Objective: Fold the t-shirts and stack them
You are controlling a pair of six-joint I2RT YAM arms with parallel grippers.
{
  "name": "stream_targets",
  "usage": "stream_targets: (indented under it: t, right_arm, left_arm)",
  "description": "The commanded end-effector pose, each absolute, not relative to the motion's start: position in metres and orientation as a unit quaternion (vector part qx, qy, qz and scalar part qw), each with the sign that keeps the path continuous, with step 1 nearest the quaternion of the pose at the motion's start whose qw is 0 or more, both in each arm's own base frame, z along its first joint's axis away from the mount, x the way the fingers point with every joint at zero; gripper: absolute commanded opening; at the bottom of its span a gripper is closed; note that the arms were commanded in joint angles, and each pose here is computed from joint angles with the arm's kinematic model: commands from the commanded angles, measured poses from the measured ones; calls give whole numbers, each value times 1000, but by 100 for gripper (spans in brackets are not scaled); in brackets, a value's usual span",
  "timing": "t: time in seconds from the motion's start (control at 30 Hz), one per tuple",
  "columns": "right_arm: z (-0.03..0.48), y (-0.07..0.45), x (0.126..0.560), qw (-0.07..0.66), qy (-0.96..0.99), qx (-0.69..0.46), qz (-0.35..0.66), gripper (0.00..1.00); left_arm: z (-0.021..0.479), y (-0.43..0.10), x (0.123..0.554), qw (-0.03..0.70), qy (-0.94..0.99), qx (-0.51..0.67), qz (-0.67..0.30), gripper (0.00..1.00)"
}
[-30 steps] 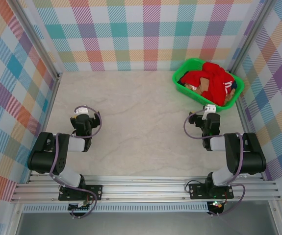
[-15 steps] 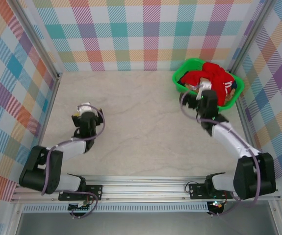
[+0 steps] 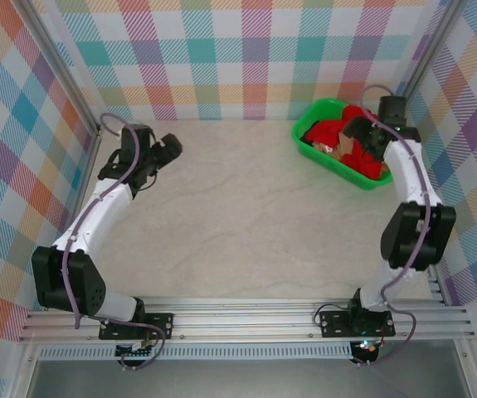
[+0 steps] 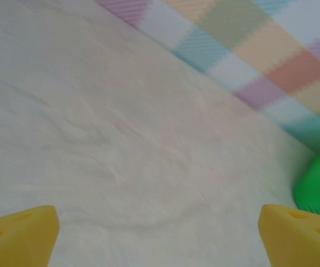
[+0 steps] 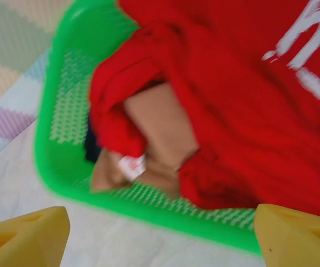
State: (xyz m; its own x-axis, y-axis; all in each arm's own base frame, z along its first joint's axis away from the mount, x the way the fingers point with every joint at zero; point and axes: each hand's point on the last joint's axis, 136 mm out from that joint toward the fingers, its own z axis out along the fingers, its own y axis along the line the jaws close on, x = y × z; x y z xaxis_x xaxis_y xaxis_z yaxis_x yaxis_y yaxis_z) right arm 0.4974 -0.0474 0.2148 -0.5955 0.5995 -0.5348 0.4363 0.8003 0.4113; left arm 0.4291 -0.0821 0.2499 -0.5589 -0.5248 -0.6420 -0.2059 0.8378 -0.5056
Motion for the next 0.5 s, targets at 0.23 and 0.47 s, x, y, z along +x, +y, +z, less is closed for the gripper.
stream_targets:
  t: [0.23, 0.47]
  right_arm:
    - [171, -73, 566, 283, 894, 305, 166, 79]
    - [142, -89, 589, 266, 901, 313, 141, 59]
  left_arm:
    - [339, -147, 398, 427, 837, -103, -326, 90]
    - [353, -149, 383, 430, 833, -98, -334, 87]
